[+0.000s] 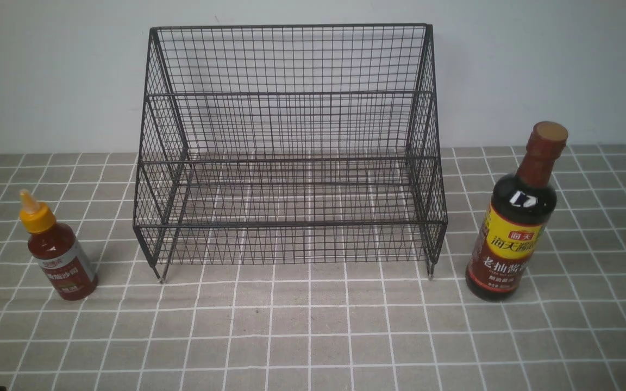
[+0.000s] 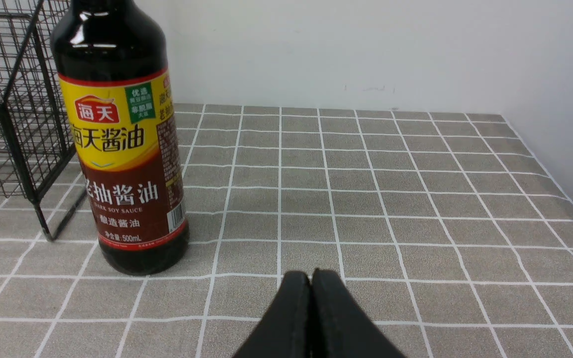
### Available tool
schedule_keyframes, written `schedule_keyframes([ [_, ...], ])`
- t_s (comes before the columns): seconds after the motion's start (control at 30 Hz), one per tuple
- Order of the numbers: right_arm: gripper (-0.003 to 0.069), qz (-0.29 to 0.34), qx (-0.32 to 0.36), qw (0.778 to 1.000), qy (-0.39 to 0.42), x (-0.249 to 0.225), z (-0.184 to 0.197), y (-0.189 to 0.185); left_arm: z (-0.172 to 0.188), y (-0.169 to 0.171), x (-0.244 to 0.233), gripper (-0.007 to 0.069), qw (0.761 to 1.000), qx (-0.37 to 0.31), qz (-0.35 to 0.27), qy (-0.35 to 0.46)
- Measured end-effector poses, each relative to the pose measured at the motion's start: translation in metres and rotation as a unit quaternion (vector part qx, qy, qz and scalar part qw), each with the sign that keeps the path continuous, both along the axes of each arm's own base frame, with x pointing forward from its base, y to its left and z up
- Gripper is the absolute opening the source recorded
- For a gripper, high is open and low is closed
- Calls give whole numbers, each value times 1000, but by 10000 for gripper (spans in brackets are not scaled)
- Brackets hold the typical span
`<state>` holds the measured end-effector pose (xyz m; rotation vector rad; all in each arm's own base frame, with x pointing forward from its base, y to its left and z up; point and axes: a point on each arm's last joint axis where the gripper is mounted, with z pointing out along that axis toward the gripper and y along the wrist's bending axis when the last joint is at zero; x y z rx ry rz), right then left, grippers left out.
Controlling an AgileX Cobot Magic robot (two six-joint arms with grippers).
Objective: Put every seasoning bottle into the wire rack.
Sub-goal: Use the left arm to grab the condiment bottle closest to it
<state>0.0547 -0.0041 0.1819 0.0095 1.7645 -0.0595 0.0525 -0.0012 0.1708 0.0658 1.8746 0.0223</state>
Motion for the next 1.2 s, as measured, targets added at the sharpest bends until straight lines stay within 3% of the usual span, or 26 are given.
schedule_keyframes([
  [0.87, -17, 0, 0, 1000, 0, 0, 0, 0, 1, 0, 0, 7, 1000, 0, 0, -6],
  [1.0, -17, 0, 0, 1000, 0, 0, 0, 0, 13, -1, 3, 7, 996, -50, 4, -76],
  [1.07, -17, 0, 0, 1000, 0, 0, 0, 0, 24, -1, 4, 7, 984, -117, 13, -132],
  [1.2, -17, 0, 0, 1000, 0, 0, 0, 0, 42, 3, 3, 7, 959, -162, 26, -230],
])
